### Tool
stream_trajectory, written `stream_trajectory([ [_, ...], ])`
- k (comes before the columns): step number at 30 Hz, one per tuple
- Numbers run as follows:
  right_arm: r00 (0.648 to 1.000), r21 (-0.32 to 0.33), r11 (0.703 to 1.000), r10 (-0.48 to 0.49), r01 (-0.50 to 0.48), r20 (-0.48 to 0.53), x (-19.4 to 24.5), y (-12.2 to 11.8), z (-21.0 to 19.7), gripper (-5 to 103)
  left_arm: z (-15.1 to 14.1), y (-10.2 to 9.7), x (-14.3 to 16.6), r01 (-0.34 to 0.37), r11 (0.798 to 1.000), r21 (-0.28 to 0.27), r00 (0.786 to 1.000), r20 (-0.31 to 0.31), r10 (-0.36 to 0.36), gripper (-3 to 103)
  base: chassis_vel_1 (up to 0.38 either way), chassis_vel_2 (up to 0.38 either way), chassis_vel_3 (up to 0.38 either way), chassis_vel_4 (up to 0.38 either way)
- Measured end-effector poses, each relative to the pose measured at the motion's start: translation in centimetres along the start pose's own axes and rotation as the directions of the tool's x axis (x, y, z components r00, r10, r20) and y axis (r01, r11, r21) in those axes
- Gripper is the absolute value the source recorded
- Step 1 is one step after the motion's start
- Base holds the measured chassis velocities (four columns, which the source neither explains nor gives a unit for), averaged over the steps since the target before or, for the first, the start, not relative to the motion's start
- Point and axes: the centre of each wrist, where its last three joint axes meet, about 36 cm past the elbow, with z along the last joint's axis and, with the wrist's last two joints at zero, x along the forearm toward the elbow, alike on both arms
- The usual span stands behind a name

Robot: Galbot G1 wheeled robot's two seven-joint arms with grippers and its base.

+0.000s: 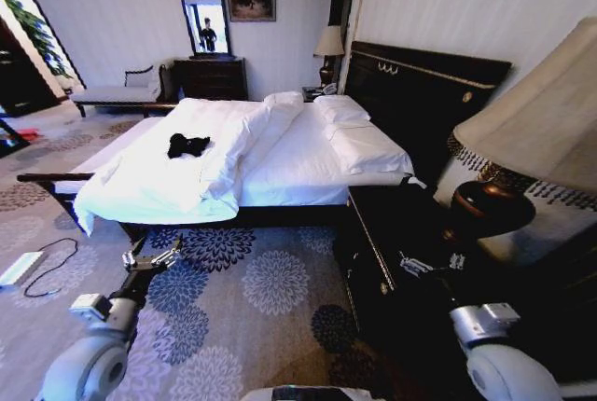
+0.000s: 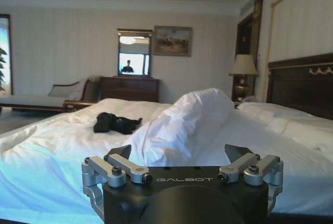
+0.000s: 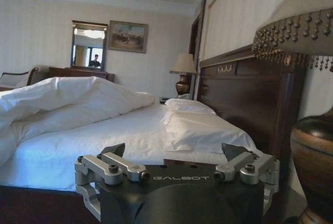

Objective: Fold the clothes on the bed.

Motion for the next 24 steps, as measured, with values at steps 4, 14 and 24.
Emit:
stream_trajectory([
  [4,1.0,0.008,1.0,0.009,-0.009,-0.004,0.2,0.3,0.3,100,0.0,0.0,-0.2,0.007,1.0,0.003,1.0,0.004,-0.007,100,0.0,0.0,0.0,0.0],
  [14,1.0,0.028,1.0,0.004,-0.004,0.011,0.1,-0.4,-0.1,100,0.5,-0.8,-0.2,-0.017,1.0,-0.01,1.0,-0.012,0.016,100,0.0,0.0,0.0,0.0],
  [24,1.0,0.026,1.0,0.0,0.0,0.01,-0.1,-0.6,0.3,100,0.9,-1.1,0.1,-0.018,1.0,-0.013,1.0,-0.024,0.018,100,-0.025,0.024,0.023,-0.027],
])
